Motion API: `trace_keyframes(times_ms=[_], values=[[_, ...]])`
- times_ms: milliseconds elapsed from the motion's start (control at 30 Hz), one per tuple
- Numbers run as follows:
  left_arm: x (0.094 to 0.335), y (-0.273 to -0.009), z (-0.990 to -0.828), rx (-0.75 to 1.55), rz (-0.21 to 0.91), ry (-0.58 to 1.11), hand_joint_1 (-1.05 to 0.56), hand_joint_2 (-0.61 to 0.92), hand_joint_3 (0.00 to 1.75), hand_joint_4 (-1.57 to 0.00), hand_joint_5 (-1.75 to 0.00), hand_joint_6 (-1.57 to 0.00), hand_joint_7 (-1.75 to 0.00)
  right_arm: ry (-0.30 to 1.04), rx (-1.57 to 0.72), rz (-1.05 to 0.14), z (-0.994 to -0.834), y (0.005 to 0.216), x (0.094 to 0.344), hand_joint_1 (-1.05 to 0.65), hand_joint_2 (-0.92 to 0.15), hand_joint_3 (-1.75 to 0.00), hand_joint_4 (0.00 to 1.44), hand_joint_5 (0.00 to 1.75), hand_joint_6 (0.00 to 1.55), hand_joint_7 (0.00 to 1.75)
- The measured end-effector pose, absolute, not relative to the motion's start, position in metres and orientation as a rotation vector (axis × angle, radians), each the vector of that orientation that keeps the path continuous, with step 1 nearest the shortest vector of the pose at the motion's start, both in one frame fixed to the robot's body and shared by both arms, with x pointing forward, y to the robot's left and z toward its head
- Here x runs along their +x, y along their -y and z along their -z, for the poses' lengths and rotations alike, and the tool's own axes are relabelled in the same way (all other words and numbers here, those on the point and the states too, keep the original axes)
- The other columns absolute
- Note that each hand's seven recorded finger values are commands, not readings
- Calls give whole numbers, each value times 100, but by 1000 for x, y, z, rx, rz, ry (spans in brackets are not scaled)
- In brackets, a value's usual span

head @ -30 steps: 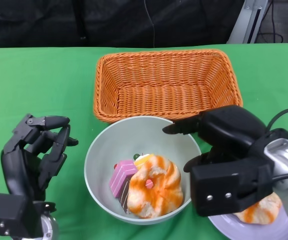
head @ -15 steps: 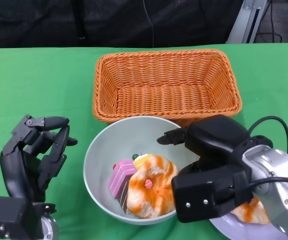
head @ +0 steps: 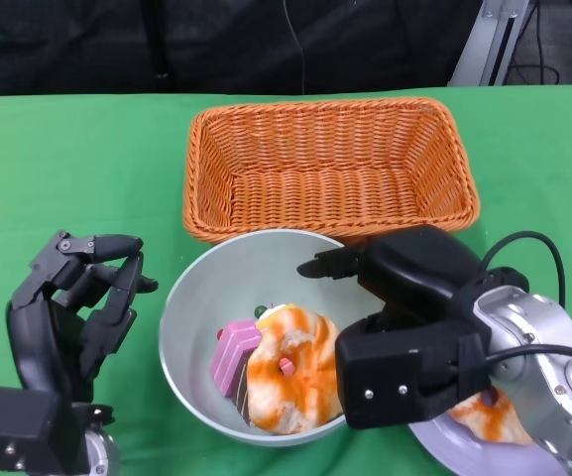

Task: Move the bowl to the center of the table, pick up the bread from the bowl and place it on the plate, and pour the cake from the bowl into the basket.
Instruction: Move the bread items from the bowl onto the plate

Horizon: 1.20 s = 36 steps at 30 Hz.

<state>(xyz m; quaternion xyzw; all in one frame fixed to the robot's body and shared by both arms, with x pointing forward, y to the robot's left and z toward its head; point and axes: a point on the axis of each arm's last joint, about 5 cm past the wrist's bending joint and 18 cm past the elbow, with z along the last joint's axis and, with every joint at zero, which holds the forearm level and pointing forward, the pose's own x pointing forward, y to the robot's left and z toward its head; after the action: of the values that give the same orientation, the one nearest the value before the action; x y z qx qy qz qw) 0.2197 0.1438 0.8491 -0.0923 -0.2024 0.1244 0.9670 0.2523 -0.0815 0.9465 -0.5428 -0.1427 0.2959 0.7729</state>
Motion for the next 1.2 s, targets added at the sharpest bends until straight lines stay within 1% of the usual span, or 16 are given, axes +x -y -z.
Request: trace_keyframes(times_ms=[300, 433, 600, 767, 933, 1200], values=[[221, -142, -847, -177, -251, 405, -20, 91, 32, -81, -137, -87, -103, 328, -1137, -663, -956, 77, 255, -71, -92, -8, 72, 3, 51, 1], [221, -142, -847, -177, -252, 406, -21, 90, 32, -80, -137, -86, -104, 330, -1133, -665, -957, 77, 255, -71, -92, -7, 72, 3, 52, 1], [221, -142, -847, -174, -252, 409, -21, 91, 32, -79, -138, -85, -105, 380, -1112, -666, -966, 75, 252, -70, -92, -6, 71, 2, 53, 1], [220, -143, -846, -174, -255, 404, -22, 90, 31, -79, -139, -85, -105, 379, -1112, -672, -967, 75, 251, -70, -92, -6, 71, 2, 53, 1], [220, -143, -846, -174, -257, 402, -23, 91, 29, -79, -137, -85, -104, 400, -1115, -683, -975, 74, 248, -69, -92, -6, 71, 2, 54, 1], [221, -143, -846, -178, -260, 401, -22, 92, 28, -80, -137, -87, -101, 413, -1111, -684, -977, 74, 246, -69, -92, -6, 69, 0, 54, 1]])
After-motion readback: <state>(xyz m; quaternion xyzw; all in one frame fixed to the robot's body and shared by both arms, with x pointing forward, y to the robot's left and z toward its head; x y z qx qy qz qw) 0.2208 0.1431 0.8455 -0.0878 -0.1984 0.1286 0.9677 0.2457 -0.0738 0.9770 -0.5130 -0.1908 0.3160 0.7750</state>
